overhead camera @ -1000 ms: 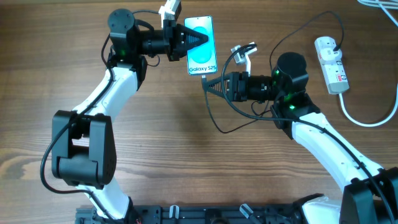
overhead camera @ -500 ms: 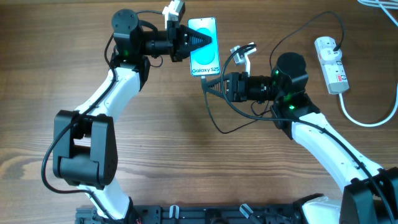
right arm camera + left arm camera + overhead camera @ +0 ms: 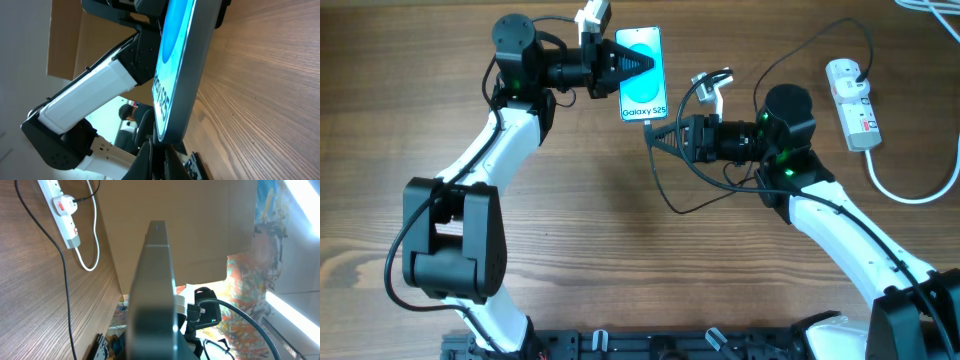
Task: Plug charger to phone and switch on socket
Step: 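Align the plug with the phone's bottom port using the right gripper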
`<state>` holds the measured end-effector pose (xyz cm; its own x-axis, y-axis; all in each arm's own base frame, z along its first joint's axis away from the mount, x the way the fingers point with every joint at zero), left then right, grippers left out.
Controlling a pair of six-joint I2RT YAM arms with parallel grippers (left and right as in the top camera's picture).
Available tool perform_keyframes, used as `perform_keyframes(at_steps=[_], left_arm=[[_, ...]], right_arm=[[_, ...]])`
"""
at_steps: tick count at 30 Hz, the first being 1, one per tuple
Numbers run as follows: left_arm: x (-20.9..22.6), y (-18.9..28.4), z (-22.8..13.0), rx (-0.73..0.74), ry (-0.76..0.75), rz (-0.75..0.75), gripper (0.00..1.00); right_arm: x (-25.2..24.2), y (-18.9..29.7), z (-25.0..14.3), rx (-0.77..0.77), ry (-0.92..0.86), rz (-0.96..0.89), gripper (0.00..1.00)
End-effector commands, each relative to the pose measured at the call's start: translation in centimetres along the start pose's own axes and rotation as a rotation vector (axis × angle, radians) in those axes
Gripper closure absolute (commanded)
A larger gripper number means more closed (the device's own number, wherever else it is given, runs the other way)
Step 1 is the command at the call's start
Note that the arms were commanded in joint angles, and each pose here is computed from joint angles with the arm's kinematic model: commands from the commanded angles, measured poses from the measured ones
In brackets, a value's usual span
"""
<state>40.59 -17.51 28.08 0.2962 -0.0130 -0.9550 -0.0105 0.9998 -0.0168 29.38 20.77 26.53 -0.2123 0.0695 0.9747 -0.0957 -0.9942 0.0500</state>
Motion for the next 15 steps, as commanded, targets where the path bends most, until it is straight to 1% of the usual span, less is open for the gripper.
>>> perform_keyframes(at_steps=[1, 10, 15], left_arm=[[-1.52, 0.07, 0.06, -0.001, -0.032, -0.007, 0.96], [-1.60, 0.04, 0.11, -0.005, -0.018, -0.008, 0.96], [-1.73, 0.04, 0.13, -0.006, -0.041, -0.011, 0.96]], right_arm=[[0.14, -0.08, 0.33, -0.015, -0.019, -0.001, 0.96], [0.14, -0.08, 0.34, -0.016, -0.019, -0.001, 0.96], [0.15, -0.08, 0.33, -0.015, -0.030, -0.001, 0.96]])
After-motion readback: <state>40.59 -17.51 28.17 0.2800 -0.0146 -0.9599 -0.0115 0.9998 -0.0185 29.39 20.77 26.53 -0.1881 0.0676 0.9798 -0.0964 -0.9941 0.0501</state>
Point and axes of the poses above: each gripper's point midway between its finger pads, its own y axis back along the fingers, its own x axis along the line the jaws close on, z = x × y, the point moved 6 cm from there along y, back along the fingers, and after that the axes turned 8 degrees about -y, right-handed, at the moved point
